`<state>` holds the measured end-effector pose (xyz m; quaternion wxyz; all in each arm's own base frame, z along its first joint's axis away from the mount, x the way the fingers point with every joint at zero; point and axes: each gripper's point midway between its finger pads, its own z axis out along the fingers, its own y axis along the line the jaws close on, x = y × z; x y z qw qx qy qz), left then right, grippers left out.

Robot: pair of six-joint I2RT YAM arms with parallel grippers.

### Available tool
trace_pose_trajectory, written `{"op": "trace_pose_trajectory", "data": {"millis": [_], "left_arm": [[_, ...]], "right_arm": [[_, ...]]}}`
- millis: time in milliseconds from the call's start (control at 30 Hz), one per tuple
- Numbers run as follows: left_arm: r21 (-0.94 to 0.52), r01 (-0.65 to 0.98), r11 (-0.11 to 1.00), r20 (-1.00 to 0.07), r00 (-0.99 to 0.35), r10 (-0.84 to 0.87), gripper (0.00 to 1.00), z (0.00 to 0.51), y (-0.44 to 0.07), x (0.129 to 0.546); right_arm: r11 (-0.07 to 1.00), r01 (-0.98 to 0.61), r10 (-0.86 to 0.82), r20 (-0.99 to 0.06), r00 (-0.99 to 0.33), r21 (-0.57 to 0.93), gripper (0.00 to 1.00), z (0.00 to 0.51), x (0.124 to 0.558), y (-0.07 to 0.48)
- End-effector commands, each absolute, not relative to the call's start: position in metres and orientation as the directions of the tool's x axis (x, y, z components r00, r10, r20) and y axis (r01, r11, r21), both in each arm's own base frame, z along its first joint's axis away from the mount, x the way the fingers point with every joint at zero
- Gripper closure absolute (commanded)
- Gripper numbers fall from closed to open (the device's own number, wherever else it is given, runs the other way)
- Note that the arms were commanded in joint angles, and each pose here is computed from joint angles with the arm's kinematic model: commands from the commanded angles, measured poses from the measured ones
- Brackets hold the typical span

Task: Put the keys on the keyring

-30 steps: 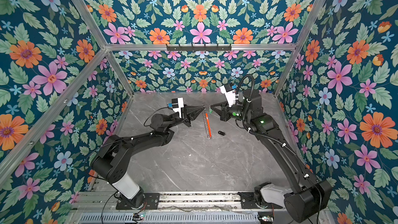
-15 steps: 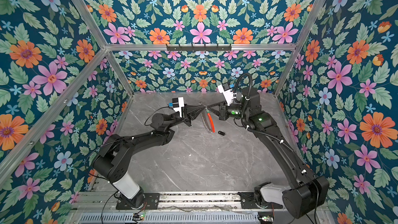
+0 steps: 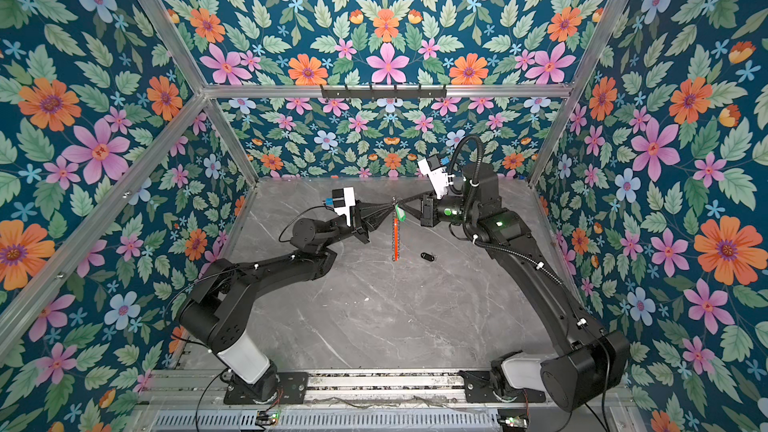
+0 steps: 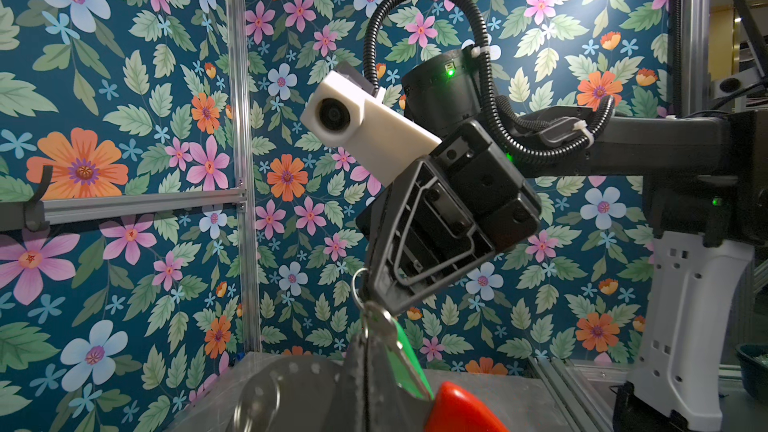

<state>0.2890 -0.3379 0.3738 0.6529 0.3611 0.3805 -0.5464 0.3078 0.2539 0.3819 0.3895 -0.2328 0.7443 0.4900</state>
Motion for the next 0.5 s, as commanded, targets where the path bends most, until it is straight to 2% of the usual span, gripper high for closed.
{"op": "trace_pose_trajectory", "data": {"millis": [0,267,467], "left_arm": [[0.114,0.983,0.142,-0.866,0.169,-0.47,1.0,0.387,-0.335,0.282],[0.127,0.983,0.134,-0.863,0.176,-0.473,1.0,0.391,-0.336,0.281],[0.124,0.983,0.139,-0.865,0.175,-0.469,1.0,0.389,-0.336,0.282]], "right_arm": [[0.432,-0.707,0.038,-0.794,-0.606,0.56,1.0,0.376,0.311,0.253],[0.508,-0.633,0.058,-0.756,-0.652,0.584,1.0,0.357,0.32,0.245],[0.489,-0.648,0.061,-0.764,-0.643,0.585,1.0,0.363,0.317,0.246]]}}
